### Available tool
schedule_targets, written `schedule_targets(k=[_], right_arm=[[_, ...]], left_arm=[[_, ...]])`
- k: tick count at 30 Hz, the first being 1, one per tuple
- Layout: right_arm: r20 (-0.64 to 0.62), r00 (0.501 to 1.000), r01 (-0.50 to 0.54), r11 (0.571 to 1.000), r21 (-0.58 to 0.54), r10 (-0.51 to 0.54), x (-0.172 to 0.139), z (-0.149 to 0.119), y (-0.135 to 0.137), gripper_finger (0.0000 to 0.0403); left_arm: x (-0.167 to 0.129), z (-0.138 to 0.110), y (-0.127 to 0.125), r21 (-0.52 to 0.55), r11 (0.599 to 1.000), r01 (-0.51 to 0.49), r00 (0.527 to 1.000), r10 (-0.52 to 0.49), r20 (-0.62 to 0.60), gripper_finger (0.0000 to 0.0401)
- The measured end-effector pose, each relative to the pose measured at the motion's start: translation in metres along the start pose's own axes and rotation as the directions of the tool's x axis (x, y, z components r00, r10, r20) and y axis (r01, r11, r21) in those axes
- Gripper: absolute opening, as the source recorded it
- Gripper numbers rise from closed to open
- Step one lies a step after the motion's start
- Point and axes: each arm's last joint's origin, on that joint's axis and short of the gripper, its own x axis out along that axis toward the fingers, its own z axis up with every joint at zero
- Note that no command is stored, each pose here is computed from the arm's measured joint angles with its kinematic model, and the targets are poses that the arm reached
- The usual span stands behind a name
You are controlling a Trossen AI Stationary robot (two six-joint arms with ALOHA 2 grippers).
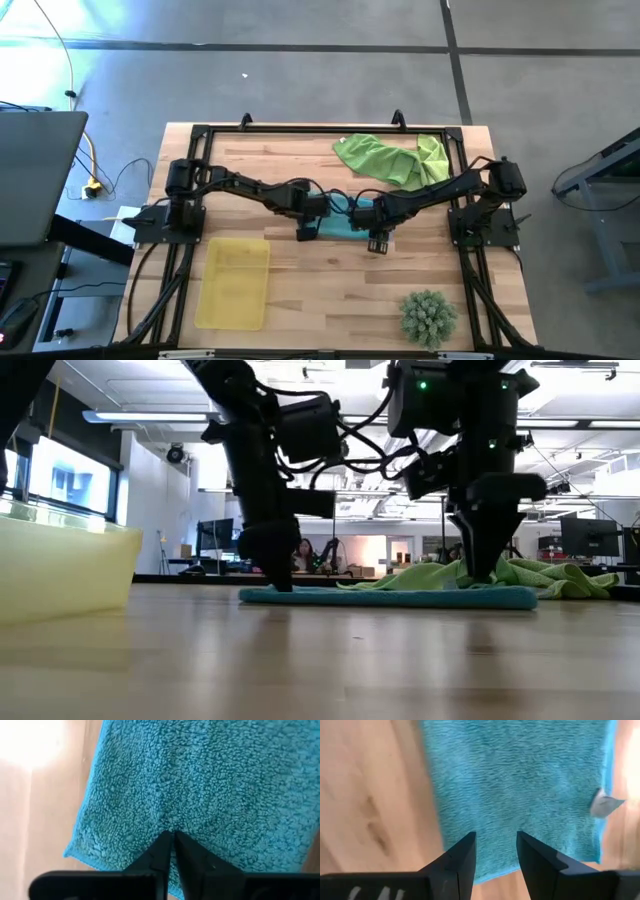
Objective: Roll microfiber towels into tight, uniform cylinder then place into a basket
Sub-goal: Roll the blue microfiber towel
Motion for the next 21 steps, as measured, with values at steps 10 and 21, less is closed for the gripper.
schedule_targets(k=[10, 21], right_arm=[[0.021, 0.999, 0.039, 0.996, -0.084, -0.038, 0.009, 0.011, -0.022, 0.0134], [0.026, 0.998, 0.058, 0.996, -0.065, -0.056, 0.017, 0.02, -0.055, 0.0134]], left_arm=[[-0.02, -0.012, -0.052, -0.336, 0.937, 0.099, 0.994, -0.11, -0.012, 0.0013], [-0.081, -0.012, -0.078, -0.17, 0.943, 0.284, 0.95, -0.254, 0.18, 0.0013]])
